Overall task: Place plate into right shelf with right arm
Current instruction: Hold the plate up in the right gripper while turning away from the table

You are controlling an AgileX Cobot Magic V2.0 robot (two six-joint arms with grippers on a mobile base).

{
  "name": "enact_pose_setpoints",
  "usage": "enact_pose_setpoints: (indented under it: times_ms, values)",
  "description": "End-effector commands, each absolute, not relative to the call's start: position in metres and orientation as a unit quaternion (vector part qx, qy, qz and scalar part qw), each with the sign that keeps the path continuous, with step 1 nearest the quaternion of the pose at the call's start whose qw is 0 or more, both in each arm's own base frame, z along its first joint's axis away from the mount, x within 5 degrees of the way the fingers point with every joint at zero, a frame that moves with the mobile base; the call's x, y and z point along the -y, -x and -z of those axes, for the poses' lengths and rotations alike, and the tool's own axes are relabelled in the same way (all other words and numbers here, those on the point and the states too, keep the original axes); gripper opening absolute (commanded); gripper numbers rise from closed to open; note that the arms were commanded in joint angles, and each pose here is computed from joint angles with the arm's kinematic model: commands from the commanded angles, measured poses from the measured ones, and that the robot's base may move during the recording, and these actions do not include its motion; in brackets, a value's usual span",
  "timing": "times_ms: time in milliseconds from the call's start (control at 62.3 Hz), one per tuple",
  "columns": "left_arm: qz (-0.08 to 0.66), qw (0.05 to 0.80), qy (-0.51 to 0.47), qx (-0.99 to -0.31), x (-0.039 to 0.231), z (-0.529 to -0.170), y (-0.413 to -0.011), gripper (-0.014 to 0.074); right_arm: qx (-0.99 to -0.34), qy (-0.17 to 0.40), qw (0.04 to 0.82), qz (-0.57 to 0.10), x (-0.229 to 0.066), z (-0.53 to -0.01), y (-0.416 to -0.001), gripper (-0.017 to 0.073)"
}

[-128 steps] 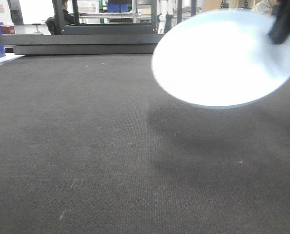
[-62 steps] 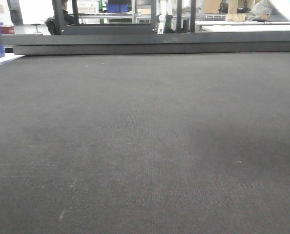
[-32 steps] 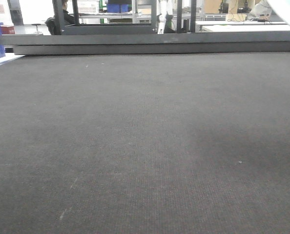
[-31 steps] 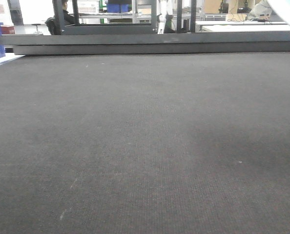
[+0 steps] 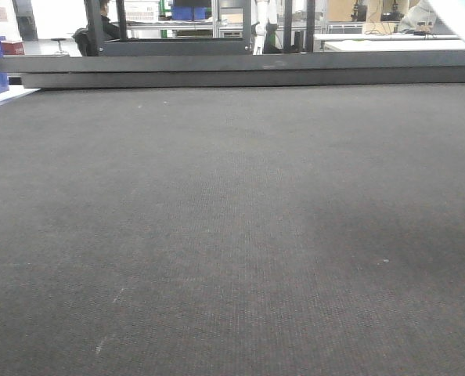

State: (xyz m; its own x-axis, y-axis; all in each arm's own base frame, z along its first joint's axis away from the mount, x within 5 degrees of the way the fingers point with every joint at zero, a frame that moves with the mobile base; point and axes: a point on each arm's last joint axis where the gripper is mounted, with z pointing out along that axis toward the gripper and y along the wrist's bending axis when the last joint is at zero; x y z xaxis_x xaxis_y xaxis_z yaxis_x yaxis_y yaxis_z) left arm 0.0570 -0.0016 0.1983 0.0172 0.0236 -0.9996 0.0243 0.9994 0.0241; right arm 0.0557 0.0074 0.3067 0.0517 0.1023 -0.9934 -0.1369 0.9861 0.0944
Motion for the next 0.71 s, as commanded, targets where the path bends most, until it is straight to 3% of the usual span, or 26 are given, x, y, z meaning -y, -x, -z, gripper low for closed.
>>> enact_pose_setpoints:
  times_ms: [0,690]
  values:
    - [0.002,0.744,-0.007,-0.669,0.0006,-0.2035,-0.0562,-0.0128,-0.642,0.015,0.762,-0.076,-0.0066,-0.3235,-0.0538,0.0054]
    - [0.002,0.744,-0.007,-0.669,0.0006,-0.2035,-0.0562,-0.0128,-0.642,0.015,0.762,-0.076,-0.0066,-0.3235,-0.0538,0.0054]
